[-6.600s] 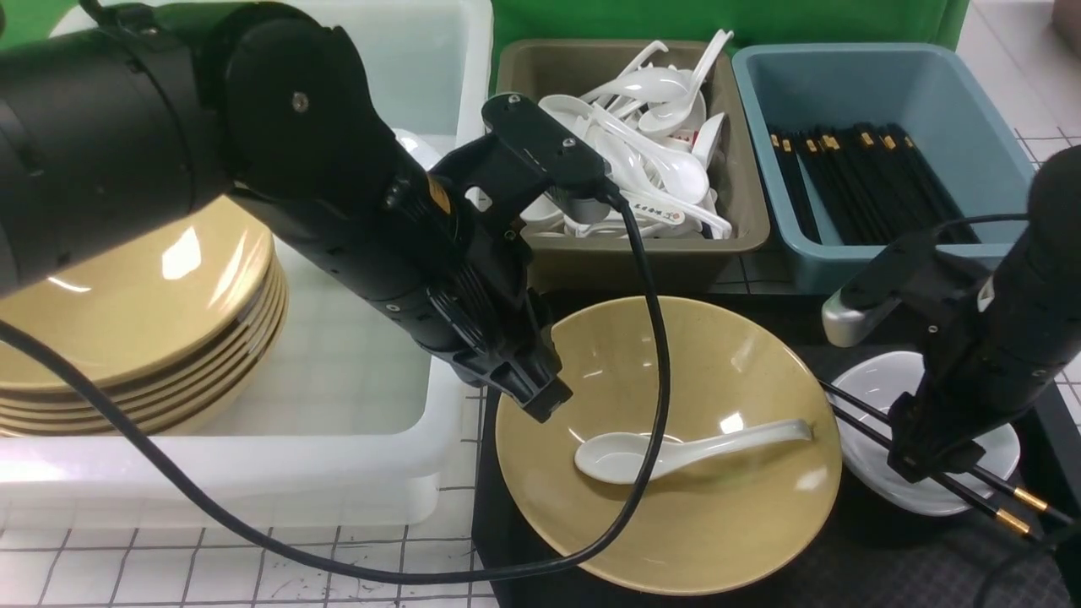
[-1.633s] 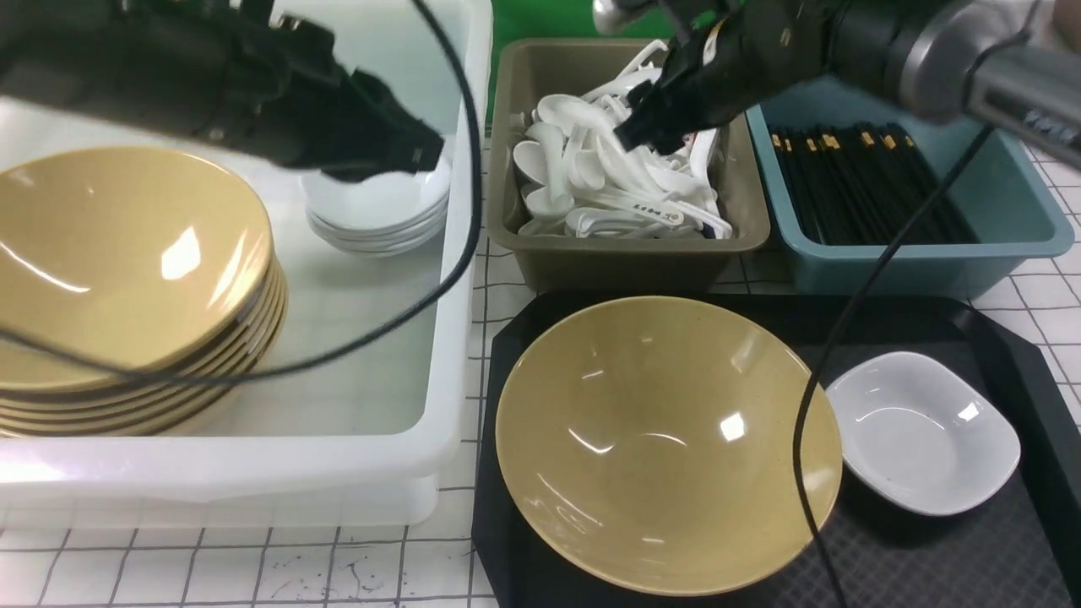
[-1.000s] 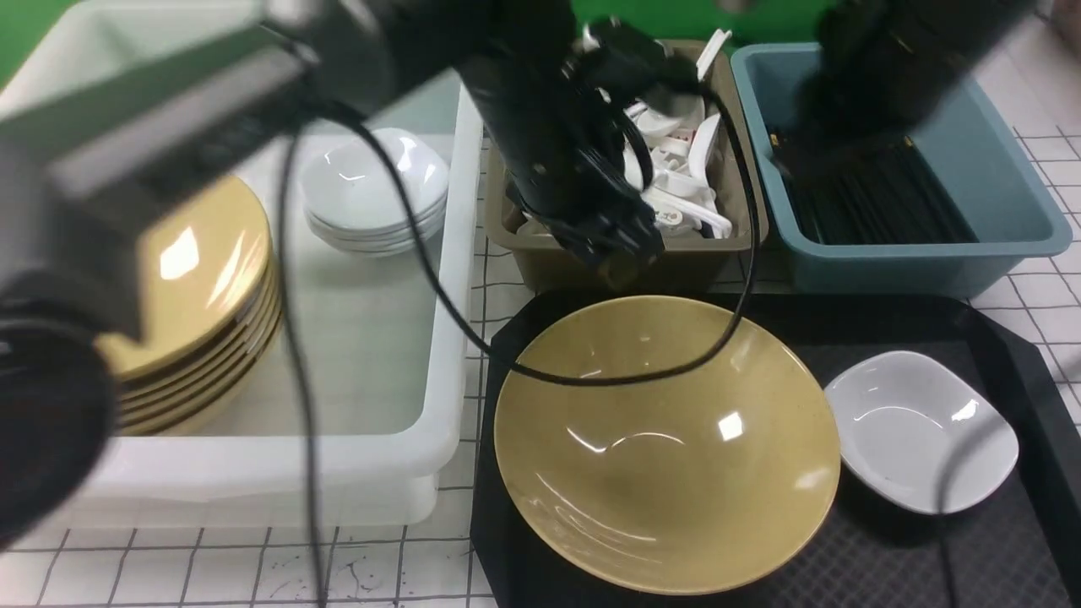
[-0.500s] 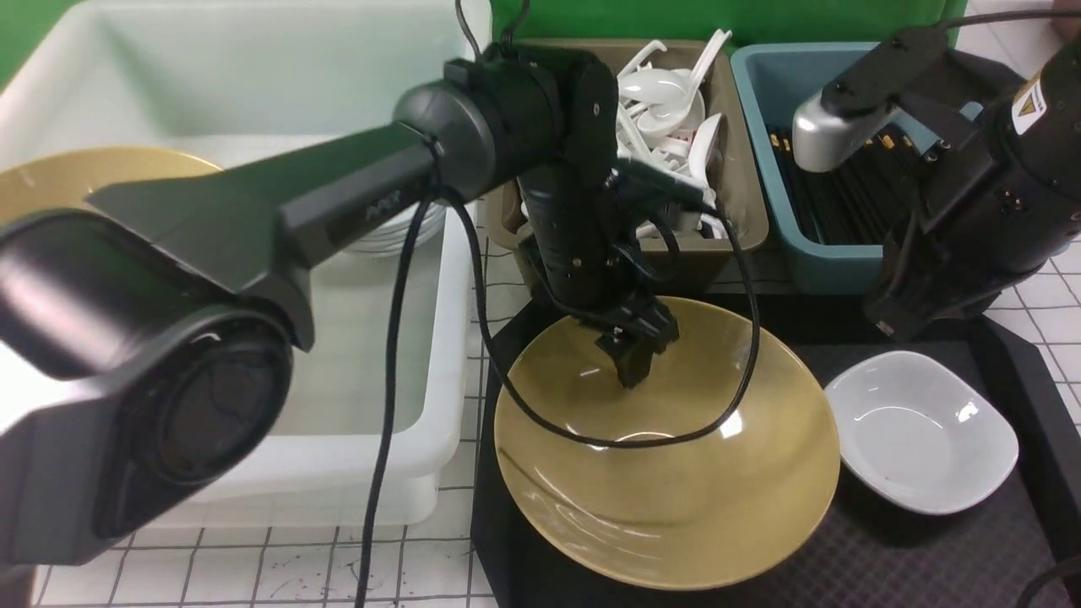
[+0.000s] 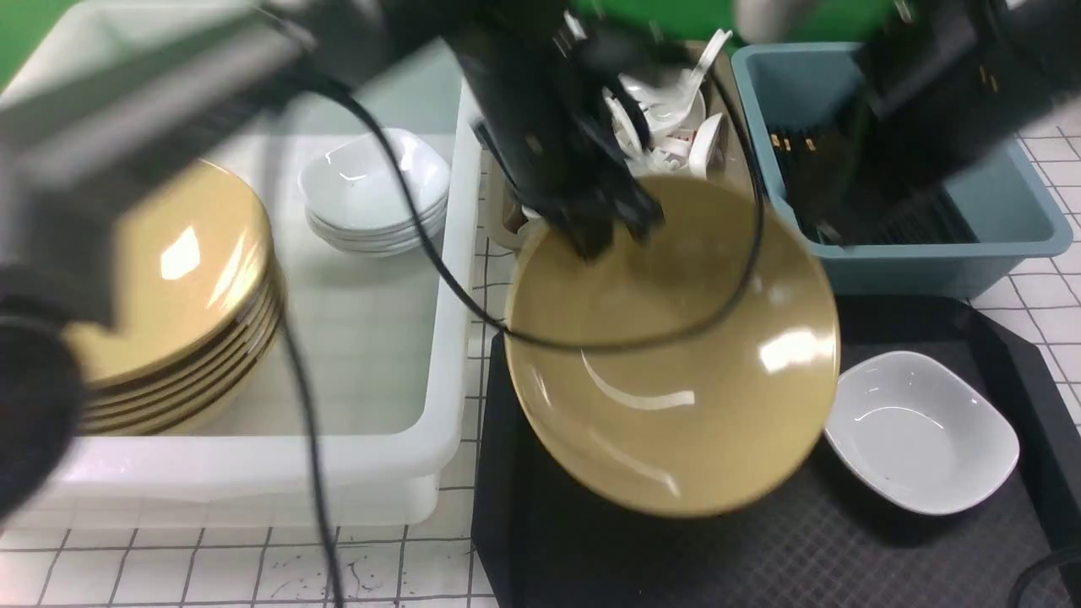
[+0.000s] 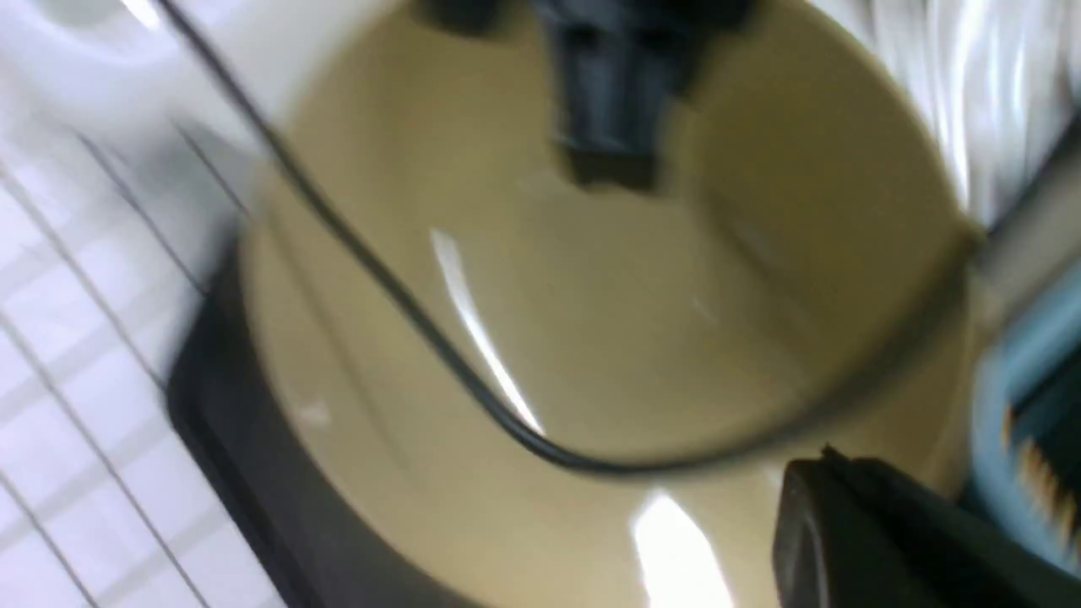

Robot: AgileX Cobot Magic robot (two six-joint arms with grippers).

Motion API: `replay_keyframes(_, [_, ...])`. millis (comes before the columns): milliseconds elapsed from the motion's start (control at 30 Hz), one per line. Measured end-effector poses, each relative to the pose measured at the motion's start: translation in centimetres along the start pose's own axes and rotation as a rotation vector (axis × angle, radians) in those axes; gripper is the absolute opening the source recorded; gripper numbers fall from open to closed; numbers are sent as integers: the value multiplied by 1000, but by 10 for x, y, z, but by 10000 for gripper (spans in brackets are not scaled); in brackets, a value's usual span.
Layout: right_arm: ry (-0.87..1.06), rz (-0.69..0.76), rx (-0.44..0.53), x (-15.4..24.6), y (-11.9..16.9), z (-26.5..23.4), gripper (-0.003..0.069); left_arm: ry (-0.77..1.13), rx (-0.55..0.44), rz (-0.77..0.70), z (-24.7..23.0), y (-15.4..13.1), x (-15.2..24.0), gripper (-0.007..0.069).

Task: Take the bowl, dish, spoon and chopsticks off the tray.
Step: Use the left arm to grab the yellow noodle bowl on the left, then use the left arm to put the noodle bowl into the large storage box on the left

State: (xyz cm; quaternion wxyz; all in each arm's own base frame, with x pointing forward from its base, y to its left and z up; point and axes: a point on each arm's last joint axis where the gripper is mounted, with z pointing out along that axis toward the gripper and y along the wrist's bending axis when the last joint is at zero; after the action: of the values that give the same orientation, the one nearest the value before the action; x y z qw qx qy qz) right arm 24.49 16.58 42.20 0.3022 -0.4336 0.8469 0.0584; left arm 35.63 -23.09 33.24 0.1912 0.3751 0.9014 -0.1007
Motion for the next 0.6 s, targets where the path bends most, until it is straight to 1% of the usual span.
replay_keyframes(100, [-113,-118,-33,-30,26,-19,36,-105,-23,-101,-52,24,10,3])
replay_keyframes(167, [-168,-179,-56,-45,41,-27,36,-160,-47,-191,-83,45,23,3])
replay_keyframes(200, [-196,-210,-65,-52,48,-31,38,-197,-77,-256,-103,61,34,3])
replay_keyframes(233, [-213,-231,-73,-56,53,-33,38,-218,-91,-290,-113,69,41,3])
replay_keyframes(267, [-226,-250,-78,-60,57,-35,38,-244,-119,-345,-129,82,54,3])
replay_keyframes(300, [-237,-267,-80,-64,59,-36,38,-271,-165,-419,-149,97,76,3])
replay_keyframes(333, [-240,-272,-80,-65,59,-35,39,-281,-201,-472,-161,107,94,3])
replay_keyframes(400, [-238,-274,-77,-66,59,-34,40,-277,-250,-550,-175,117,122,3])
replay_keyframes(467, [-224,-282,-56,-67,57,-30,41,-256,-301,-662,-186,130,158,3])
replay_keyframes(500, [-214,-285,-48,-67,57,-27,41,-237,-324,-728,-187,136,179,3])
replay_keyframes(600, [-198,-290,-36,-68,55,-21,43,-223,-368,-874,-183,152,217,3])
